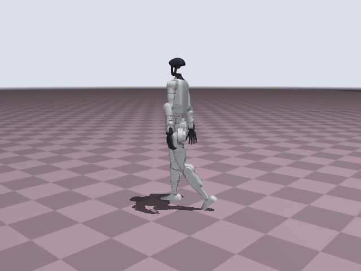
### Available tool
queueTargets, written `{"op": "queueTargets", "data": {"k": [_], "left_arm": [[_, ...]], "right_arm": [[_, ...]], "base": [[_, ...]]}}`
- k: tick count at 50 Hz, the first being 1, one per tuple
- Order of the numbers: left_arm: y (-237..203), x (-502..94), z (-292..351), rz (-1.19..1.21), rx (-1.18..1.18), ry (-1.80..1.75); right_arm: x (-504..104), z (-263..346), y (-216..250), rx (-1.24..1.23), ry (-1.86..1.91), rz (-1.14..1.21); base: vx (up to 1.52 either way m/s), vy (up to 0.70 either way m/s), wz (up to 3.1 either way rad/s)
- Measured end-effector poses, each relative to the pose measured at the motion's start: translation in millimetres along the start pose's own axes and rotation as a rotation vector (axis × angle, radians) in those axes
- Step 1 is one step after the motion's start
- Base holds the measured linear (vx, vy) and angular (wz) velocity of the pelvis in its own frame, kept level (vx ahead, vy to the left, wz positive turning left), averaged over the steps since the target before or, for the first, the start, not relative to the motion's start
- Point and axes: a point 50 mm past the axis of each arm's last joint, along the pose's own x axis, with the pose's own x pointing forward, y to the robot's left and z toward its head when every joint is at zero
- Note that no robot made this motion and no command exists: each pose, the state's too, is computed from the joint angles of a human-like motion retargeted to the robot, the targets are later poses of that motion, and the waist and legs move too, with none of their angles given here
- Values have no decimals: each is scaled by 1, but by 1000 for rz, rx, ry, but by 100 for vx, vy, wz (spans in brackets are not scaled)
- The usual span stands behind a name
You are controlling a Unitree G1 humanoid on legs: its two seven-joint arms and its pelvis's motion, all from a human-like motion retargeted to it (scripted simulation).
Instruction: Walk run
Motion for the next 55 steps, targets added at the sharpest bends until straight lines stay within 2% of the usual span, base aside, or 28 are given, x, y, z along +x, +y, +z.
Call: {"op": "queueTargets", "data": {"k": [5, 10, 18, 25, 32, 40, 49, 55], "left_arm": [[-59, 1, -47, -151, -87, 99], [-95, -3, -64, -229, -175, 132], [-115, -5, -65, -261, -320, 132], [-112, -2, -50, -270, -408, 55], [-78, 0, -53, -158, -417, 84], [19, -2, 2, 90, -415, -113], [99, -36, 100, 285, -223, -483], [105, -49, 130, 331, -132, -598]], "right_arm": [[0, 39, -7, 73, -68, 33], [-5, 91, -18, 14, -236, -36], [-23, 151, -36, -143, -480, -156], [-20, 148, -28, -260, -436, -111], [-1, 70, -3, -302, -198, -19], [-3, -16, 27, -159, 72, 207], [-11, -64, 37, -90, 175, 246], [-12, -65, 43, -56, 186, 291]], "base": [[68, -33, 56], [46, -26, 32], [61, -26, 8], [67, -14, -27], [98, -1, -14], [73, -1, 2], [59, -3, 87], [64, -16, 25]]}}
